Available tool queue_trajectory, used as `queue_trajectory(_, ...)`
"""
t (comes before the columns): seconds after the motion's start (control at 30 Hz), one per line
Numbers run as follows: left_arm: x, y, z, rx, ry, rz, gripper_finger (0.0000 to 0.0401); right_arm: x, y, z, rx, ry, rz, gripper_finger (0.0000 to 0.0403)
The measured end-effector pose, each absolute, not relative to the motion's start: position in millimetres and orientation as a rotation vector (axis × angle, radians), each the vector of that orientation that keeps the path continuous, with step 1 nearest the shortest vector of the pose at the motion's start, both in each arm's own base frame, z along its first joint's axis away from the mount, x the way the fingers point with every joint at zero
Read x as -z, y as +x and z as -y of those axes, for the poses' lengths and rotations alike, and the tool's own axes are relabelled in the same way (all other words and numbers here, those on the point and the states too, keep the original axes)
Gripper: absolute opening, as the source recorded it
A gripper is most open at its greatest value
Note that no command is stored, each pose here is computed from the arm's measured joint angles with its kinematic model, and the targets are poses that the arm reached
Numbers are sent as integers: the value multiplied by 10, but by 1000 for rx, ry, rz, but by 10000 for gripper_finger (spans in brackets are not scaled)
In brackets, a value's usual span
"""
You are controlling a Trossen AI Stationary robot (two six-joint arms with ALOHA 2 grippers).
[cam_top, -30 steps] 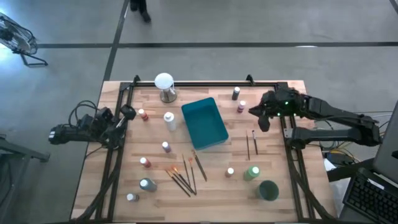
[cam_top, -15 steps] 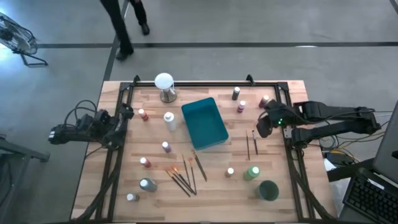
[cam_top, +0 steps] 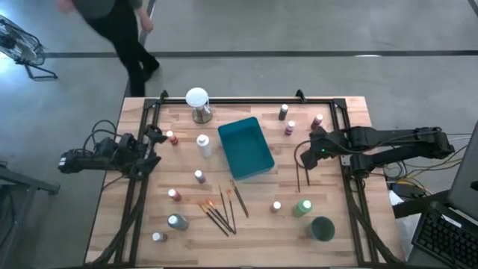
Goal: Pick & Place Paint Supplies
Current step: Put the silver paintbrush into the green cup
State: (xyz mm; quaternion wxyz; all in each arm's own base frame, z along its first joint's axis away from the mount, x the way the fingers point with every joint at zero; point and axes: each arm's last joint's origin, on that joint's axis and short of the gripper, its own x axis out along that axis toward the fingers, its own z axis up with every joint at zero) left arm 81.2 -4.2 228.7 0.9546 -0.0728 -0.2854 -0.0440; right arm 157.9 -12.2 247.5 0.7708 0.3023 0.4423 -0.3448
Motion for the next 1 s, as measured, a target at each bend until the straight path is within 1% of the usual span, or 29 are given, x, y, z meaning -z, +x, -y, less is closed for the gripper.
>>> queue_trajectory(0.3, -2286, 812, 42, 91, -153, 579, 355, -2404, 1691, 136, 751, 543, -1019, 8)
queue_trajectory(0.47, -2283, 813, 42, 91, -153, 576, 355, -2386, 1742, 141, 759, 540, -1025, 8)
queue_trajectory(0.6, -2283, 813, 43, 91, -154, 576, 355, -2370, 1732, 204, 826, 605, -1019, 15)
queue_trajectory(0.7, -2283, 814, 43, 91, -150, 576, 355, -2367, 1712, 256, 879, 660, -1009, 40)
queue_trajectory(0.87, -2282, 814, 43, 87, -138, 575, 355, -2366, 1705, 307, 869, 714, -1020, 103)
queue_trajectory(1.0, -2264, 825, 44, 77, -107, 555, 355, -2366, 1709, 320, 869, 726, -1018, 142)
